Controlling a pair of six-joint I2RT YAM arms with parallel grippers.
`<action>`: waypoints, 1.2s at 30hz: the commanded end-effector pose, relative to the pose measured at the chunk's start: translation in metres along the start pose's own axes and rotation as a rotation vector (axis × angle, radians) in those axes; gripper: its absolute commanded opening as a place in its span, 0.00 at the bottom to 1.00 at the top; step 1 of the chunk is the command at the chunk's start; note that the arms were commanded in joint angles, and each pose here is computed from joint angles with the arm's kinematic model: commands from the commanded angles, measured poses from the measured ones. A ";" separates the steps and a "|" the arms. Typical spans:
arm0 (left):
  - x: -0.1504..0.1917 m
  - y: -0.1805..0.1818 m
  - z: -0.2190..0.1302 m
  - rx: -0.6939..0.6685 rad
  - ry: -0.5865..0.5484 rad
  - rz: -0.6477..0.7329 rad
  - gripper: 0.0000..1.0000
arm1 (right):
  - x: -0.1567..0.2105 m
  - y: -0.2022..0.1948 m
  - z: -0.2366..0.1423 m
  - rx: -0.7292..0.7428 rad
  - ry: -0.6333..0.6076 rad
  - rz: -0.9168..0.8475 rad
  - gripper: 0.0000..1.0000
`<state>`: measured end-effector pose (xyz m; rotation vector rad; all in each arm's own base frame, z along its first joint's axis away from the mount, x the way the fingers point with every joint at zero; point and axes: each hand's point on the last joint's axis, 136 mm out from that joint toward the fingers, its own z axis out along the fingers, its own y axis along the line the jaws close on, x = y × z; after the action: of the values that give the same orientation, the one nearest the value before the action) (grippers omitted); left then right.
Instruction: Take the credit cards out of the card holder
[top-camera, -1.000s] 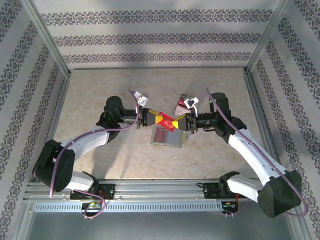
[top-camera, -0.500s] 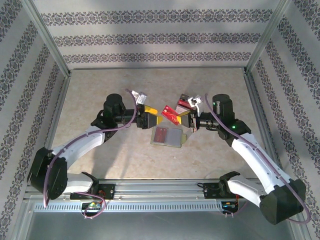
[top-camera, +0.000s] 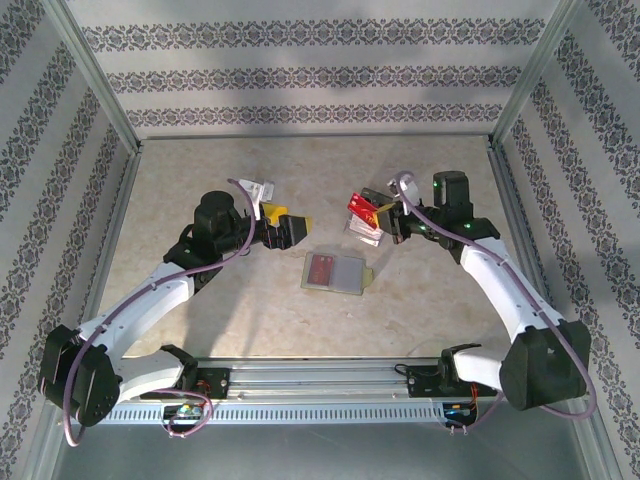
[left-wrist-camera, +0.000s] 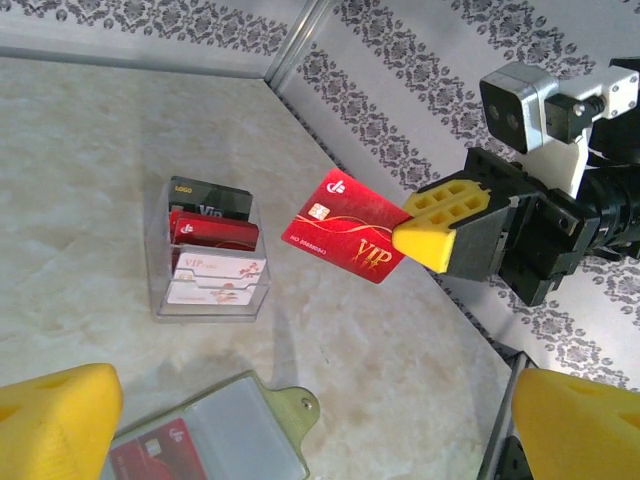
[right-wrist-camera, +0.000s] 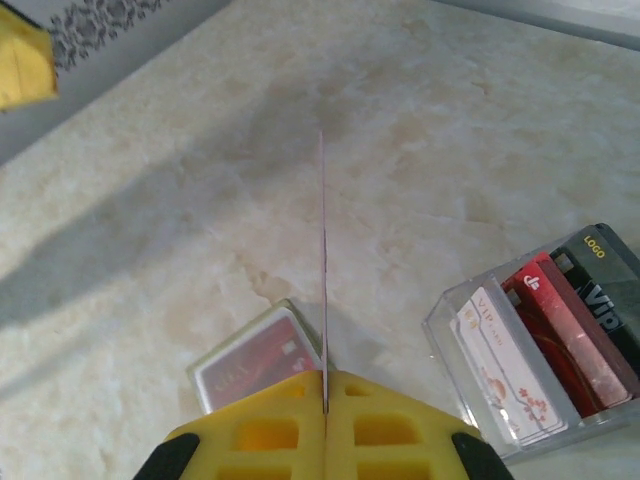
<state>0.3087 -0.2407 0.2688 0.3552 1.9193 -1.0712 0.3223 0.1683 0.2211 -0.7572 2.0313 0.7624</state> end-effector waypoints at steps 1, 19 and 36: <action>0.000 0.006 -0.002 -0.038 -0.007 0.021 0.99 | -0.012 -0.010 0.002 0.014 -0.049 -0.184 0.00; 0.007 0.015 0.013 -0.053 0.013 0.019 0.99 | 0.022 -0.102 0.041 0.047 0.102 -0.161 0.00; 0.012 0.020 0.016 -0.070 0.038 0.024 0.99 | 0.045 -0.129 0.067 0.018 0.210 -0.106 0.00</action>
<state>0.3234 -0.2403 0.2405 0.3339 1.9898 -1.0002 0.4236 0.1271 0.1219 -0.9339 2.1534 0.6303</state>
